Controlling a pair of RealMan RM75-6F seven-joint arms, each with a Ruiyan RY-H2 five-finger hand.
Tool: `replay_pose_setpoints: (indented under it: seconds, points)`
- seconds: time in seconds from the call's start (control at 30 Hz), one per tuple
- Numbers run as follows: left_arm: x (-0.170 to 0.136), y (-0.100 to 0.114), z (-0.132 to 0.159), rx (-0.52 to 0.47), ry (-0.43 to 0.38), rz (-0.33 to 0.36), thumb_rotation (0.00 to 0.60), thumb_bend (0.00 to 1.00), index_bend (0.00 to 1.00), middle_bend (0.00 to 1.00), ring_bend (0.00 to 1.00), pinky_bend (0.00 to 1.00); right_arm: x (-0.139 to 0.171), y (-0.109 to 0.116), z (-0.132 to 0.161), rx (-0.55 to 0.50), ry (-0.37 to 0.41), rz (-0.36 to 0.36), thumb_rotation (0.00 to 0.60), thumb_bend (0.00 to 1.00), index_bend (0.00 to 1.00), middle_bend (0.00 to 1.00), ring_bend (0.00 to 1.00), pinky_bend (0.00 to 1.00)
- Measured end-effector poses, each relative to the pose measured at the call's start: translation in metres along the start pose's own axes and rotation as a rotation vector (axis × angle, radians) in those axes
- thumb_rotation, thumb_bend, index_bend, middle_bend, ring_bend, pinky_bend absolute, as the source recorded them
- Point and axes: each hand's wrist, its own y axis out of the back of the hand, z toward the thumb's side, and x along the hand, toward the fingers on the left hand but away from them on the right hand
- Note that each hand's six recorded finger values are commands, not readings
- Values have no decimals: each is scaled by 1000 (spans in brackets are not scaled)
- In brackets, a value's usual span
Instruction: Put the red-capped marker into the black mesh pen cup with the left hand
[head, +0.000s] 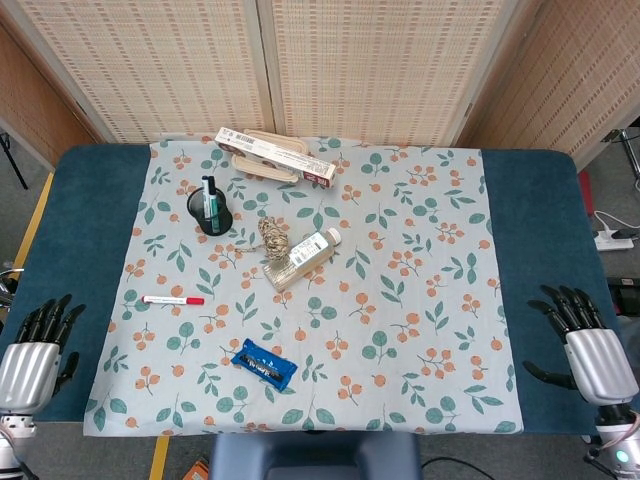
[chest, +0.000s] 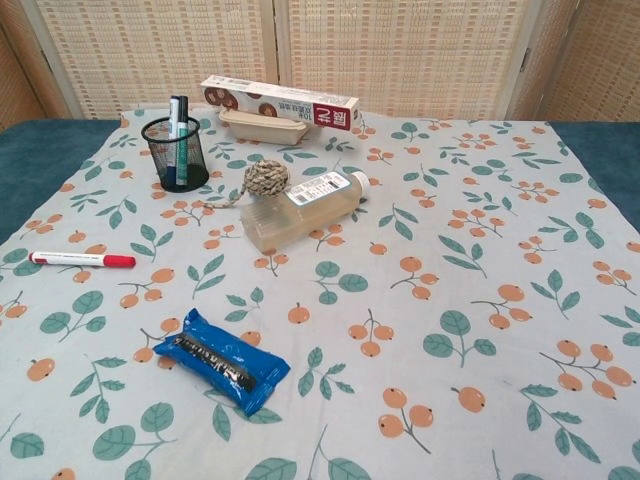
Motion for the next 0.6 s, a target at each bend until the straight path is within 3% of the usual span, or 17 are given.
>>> replay_pose_setpoints:
  seconds: [0.37, 0.6]
  points:
    - [34, 1, 60, -56, -99, -39, 600, 395, 149, 87, 10, 128, -1, 0, -3, -13, -5, 6, 600, 0, 220, 83, 43, 0]
    - [58, -14, 85, -97, -82, -102, 600, 396, 237, 174, 29, 129, -2, 0, -5, -19, -9, 6, 600, 0, 219, 83, 43, 0]
